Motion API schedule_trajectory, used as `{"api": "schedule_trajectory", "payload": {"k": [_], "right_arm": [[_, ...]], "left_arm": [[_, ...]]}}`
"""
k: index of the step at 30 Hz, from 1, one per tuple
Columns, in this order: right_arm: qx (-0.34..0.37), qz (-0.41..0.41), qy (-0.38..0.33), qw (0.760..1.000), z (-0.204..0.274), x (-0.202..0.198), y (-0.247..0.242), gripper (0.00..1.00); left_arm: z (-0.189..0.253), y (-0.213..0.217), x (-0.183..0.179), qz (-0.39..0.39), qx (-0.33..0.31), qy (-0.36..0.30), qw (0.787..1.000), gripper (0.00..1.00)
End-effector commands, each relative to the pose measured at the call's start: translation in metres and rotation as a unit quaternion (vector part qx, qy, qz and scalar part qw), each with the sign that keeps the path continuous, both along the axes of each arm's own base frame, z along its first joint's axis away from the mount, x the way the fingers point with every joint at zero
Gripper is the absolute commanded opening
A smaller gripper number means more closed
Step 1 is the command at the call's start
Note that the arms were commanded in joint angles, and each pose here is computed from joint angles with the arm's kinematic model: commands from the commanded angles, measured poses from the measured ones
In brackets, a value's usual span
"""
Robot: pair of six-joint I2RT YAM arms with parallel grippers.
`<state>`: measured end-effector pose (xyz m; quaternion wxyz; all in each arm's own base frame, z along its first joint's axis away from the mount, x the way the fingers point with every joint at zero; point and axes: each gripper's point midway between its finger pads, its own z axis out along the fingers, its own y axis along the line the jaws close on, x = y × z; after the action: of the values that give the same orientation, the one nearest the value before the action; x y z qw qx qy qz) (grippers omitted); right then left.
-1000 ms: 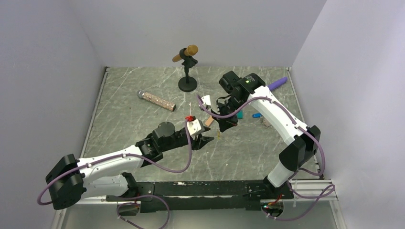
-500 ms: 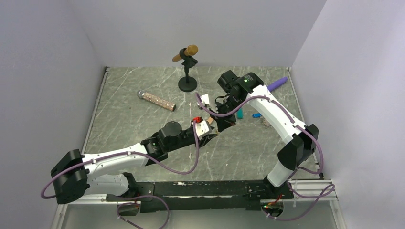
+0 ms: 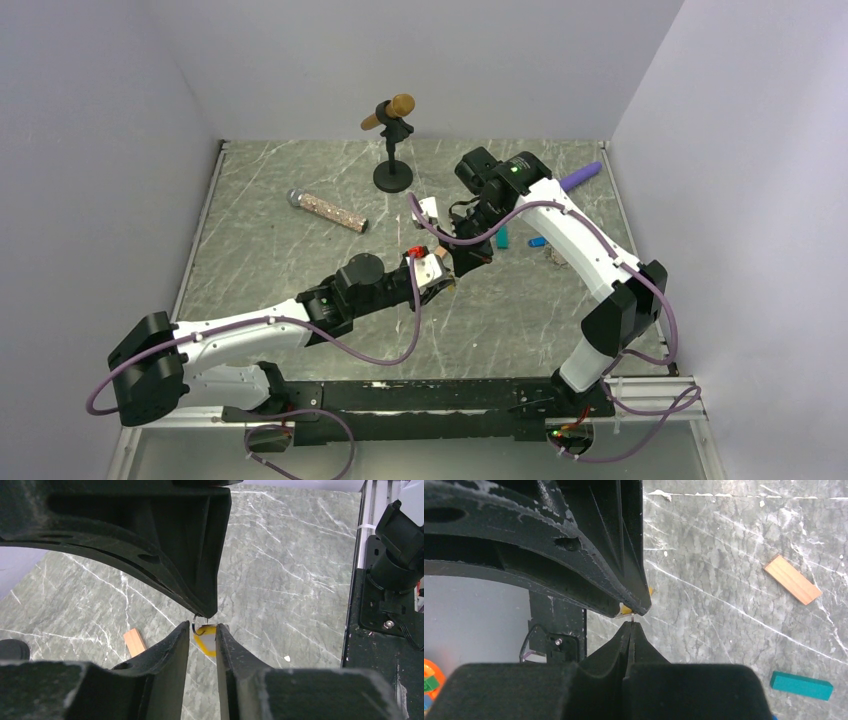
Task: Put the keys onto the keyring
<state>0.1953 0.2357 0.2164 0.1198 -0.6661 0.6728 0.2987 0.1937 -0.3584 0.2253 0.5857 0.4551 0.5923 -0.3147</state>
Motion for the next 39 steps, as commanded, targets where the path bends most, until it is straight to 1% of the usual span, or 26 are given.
{"api": "schedule_trajectory", "payload": {"k": [1, 7, 11, 12, 15, 17, 19, 22, 26, 28, 30, 32, 34, 39], "right_arm": [[0.014, 0.001, 0.001, 1.000, 0.012, -0.005, 0.004, 0.00], [0.018, 0.004, 0.001, 1.000, 0.013, -0.007, 0.004, 0.00], [0.026, 0.007, 0.001, 1.000, 0.016, -0.009, 0.005, 0.00], [0.030, 0.009, 0.000, 1.000, 0.017, -0.010, 0.006, 0.02], [0.047, 0.015, 0.000, 0.999, 0.023, -0.015, 0.008, 0.16], [0.057, 0.018, -0.003, 0.998, 0.026, -0.016, 0.009, 0.27], [0.068, 0.019, -0.009, 0.997, 0.031, -0.017, 0.009, 0.30], [0.094, 0.019, -0.013, 0.995, 0.039, -0.017, 0.010, 0.33], [0.138, 0.020, -0.025, 0.990, 0.053, -0.014, 0.012, 0.34], [0.177, 0.027, -0.035, 0.983, 0.060, -0.014, 0.015, 0.35], [0.229, 0.033, -0.057, 0.971, 0.069, -0.010, 0.020, 0.36], [0.271, 0.041, -0.080, 0.958, 0.075, -0.008, 0.023, 0.40], [0.298, 0.043, -0.099, 0.949, 0.080, -0.005, 0.025, 0.44], [0.335, 0.053, -0.099, 0.935, 0.089, -0.004, 0.032, 0.44]], "left_arm": [[0.025, -0.007, -0.001, -0.007, -0.024, -0.012, 1.000, 0.29], [0.025, -0.010, -0.001, -0.011, -0.020, -0.005, 1.000, 0.00], [0.025, -0.009, -0.002, -0.010, -0.022, 0.001, 1.000, 0.00], [0.025, -0.008, -0.003, -0.008, -0.025, 0.002, 1.000, 0.00], [0.029, -0.001, -0.003, 0.006, -0.053, 0.008, 0.999, 0.00], [0.035, 0.006, -0.003, 0.021, -0.084, 0.014, 0.996, 0.00], [0.045, 0.014, -0.003, 0.033, -0.119, 0.013, 0.992, 0.00], [0.052, 0.025, -0.009, 0.040, -0.182, 0.035, 0.982, 0.00], [0.072, 0.047, -0.013, 0.055, -0.284, 0.036, 0.957, 0.00], [0.081, 0.054, -0.016, 0.053, -0.324, 0.031, 0.944, 0.00], [0.089, 0.059, -0.019, 0.043, -0.358, 0.024, 0.932, 0.00], [0.099, 0.060, -0.023, 0.031, -0.385, 0.011, 0.922, 0.00], [0.108, 0.060, -0.025, 0.020, -0.406, 0.001, 0.914, 0.00], [0.120, 0.048, -0.027, -0.003, -0.415, -0.004, 0.910, 0.00]]}}
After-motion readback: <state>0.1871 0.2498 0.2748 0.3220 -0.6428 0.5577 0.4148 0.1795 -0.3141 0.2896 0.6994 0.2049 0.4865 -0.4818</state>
